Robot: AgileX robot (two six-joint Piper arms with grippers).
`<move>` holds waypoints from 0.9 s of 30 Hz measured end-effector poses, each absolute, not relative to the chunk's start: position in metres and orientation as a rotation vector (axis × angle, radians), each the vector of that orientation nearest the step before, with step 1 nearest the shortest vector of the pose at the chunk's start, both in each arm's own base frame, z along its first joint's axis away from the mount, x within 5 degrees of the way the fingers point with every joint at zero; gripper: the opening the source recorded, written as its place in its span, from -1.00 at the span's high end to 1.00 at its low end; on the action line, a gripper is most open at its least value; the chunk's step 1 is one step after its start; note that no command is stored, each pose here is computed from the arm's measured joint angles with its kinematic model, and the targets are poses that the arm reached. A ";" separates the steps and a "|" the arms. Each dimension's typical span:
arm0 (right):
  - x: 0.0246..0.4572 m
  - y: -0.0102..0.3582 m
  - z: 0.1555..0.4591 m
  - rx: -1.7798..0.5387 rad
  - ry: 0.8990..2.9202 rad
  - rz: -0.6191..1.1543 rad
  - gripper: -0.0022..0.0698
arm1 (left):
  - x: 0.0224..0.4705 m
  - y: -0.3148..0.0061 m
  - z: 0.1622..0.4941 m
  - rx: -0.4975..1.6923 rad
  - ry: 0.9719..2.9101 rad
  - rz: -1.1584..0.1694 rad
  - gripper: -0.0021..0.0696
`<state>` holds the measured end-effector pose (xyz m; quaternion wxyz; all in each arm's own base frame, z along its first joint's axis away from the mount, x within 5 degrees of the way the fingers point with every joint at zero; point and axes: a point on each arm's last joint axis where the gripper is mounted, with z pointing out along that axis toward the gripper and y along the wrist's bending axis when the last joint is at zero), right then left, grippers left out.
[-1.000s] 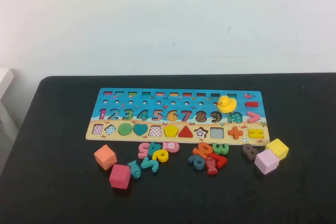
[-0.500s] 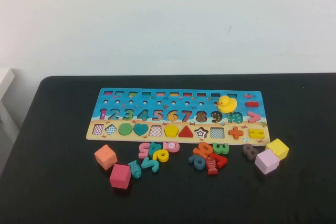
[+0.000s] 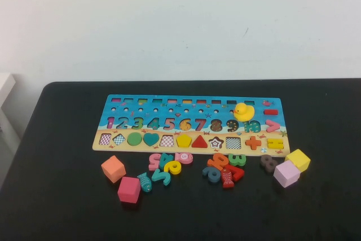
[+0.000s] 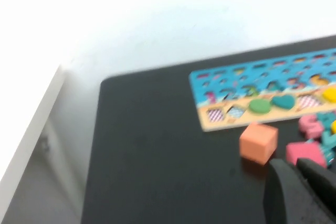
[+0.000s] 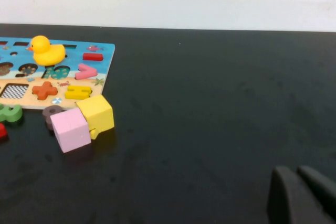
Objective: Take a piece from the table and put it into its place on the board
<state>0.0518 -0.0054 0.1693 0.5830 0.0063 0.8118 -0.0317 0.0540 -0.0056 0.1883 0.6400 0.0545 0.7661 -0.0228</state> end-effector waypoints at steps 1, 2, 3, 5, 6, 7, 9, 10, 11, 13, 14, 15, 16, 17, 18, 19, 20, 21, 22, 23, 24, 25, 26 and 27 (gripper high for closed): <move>0.052 -0.005 0.169 0.015 1.895 -0.074 0.89 | 0.054 -0.005 0.185 0.110 1.757 -0.046 0.94; 0.052 -0.005 0.169 0.015 1.895 -0.074 0.89 | 0.055 -0.004 0.182 0.099 1.765 -0.036 0.94; 0.052 -0.005 0.169 0.015 1.895 -0.074 0.89 | 0.054 -0.004 0.182 0.091 1.771 -0.030 0.94; 0.052 -0.005 0.169 0.015 1.895 -0.074 0.89 | 0.054 -0.003 0.182 0.074 1.768 -0.026 0.94; 0.052 -0.005 0.169 0.015 1.895 -0.074 0.89 | 0.054 -0.003 0.182 0.065 1.771 -0.029 0.94; 0.052 -0.005 0.169 0.015 1.895 -0.074 0.89 | 0.054 -0.003 0.181 0.064 1.778 -0.028 0.94; 0.052 -0.005 0.169 0.015 1.895 -0.074 0.89 | 0.054 -0.003 0.179 0.065 1.805 -0.028 0.94; 0.052 -0.005 0.169 0.015 1.895 -0.074 0.89 | 0.054 -0.003 0.178 0.061 1.812 -0.033 0.94; 0.052 -0.005 0.169 0.015 1.895 -0.074 0.89 | 0.053 -0.003 0.177 0.059 1.823 -0.037 0.94; 0.052 -0.005 0.169 0.015 1.895 -0.074 0.89 | 0.053 -0.004 0.176 0.054 1.834 -0.046 0.94; 0.052 -0.005 0.169 0.015 1.895 -0.074 0.89 | 0.053 -0.004 0.176 0.051 1.834 -0.050 0.94; 0.052 -0.005 0.169 0.015 1.895 -0.074 0.89 | 0.053 -0.004 0.177 0.049 1.833 -0.054 0.94; 0.052 -0.005 0.169 0.015 1.895 -0.074 0.89 | 0.053 -0.004 0.177 0.045 1.835 -0.060 0.94; 0.052 -0.005 0.169 0.015 1.895 -0.074 0.89 | 0.053 -0.004 0.177 0.043 1.835 -0.062 0.94; 0.052 -0.005 0.169 0.015 1.895 -0.074 0.89 | 0.053 -0.004 0.177 0.042 1.837 -0.064 0.94; 0.052 -0.005 0.169 0.015 1.895 -0.074 0.89 | 0.053 -0.004 0.177 0.042 1.837 -0.064 0.94; 0.052 -0.005 0.169 0.015 1.895 -0.074 0.89 | 0.053 -0.004 0.177 0.042 1.837 -0.064 0.94; 0.052 -0.005 0.169 0.016 1.895 -0.073 0.89 | 0.053 -0.004 0.177 0.042 1.837 -0.064 0.94; 0.052 -0.005 0.169 0.016 1.895 -0.073 0.89 | 0.053 -0.004 0.177 0.042 1.837 -0.064 0.94; 0.052 -0.005 0.169 0.016 1.895 -0.073 0.89 | 0.053 -0.004 0.177 0.042 1.837 -0.064 0.94; 0.052 -0.005 0.169 0.016 1.895 -0.073 0.89 | 0.053 -0.004 0.177 0.042 1.837 -0.064 0.94; 0.052 -0.005 0.169 0.016 1.895 -0.073 0.89 | 0.053 -0.004 0.177 0.042 1.837 -0.064 0.94; 0.052 -0.005 0.169 0.016 1.895 -0.073 0.89 | 0.053 -0.004 0.177 0.042 1.837 -0.064 0.94; 0.052 -0.005 0.169 0.016 1.895 -0.073 0.89 | 0.053 -0.004 0.177 0.042 1.837 -0.064 0.94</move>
